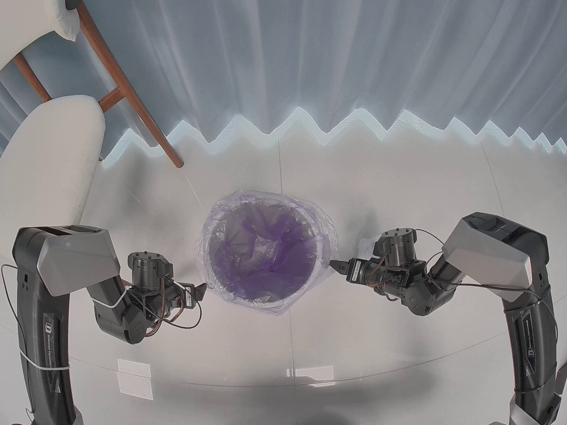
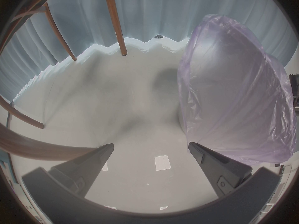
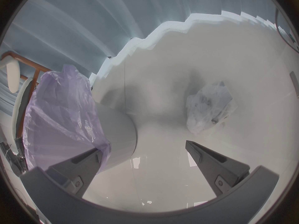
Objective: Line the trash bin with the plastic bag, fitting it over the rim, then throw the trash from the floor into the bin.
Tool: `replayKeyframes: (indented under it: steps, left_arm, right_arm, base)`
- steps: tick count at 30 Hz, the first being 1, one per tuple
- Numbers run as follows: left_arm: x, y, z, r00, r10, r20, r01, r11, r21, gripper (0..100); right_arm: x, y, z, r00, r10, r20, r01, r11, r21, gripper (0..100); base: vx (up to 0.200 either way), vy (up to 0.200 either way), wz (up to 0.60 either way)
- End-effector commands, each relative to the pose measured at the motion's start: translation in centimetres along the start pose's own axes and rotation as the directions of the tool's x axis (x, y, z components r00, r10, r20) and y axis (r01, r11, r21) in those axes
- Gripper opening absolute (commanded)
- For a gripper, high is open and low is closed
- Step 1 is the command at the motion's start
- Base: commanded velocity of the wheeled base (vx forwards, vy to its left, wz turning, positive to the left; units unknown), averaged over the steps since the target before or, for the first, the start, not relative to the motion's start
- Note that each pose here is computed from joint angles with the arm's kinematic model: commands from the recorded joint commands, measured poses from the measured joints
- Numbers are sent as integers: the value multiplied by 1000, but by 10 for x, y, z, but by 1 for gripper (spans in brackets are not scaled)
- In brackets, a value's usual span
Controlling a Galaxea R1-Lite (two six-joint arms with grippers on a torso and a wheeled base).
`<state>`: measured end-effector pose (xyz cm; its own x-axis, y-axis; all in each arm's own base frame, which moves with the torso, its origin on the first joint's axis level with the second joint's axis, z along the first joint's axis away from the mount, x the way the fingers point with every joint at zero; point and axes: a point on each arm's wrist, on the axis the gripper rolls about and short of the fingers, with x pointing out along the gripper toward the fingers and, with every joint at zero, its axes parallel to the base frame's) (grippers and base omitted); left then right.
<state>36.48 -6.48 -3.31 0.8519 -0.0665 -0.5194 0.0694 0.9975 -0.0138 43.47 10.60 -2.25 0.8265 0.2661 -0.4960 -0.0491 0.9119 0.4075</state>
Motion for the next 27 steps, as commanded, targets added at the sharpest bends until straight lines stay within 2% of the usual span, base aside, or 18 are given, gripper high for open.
replayKeyframes:
  steps: [1, 13, 17, 20, 27]
  left_arm:
    - [2, 0, -3, 1000, 1, -7, -1, 1000, 0, 100]
    - [7, -4, 1, 1000, -18, 21, 18, 1000, -8, 100]
    - [1, -5, 7, 999, -20, 37, 20, 1000, -7, 100]
    - [-22, -2, 22, 997, -18, 70, 19, 1000, -14, 100]
    - [-81, -4, 24, 997, -47, 55, 47, 999, -3, 100]
  right_arm:
    - [4, -2, -5, 1000, -5, -9, 5, 1000, 1, 100]
    - [9, 0, 0, 1000, 11, 17, -11, 1000, 6, 100]
    - [1, 5, 9, 999, 25, 43, -25, 1000, 14, 100]
    - [-24, 15, 25, 996, 48, 69, -51, 998, 47, 100]
    - [-82, 21, 28, 994, 96, 58, -101, 991, 84, 100]
  base:
    - [0, 0, 0]
    - [0, 0, 0]
    - [0, 0, 0]
    - [0, 0, 0]
    - [0, 0, 0]
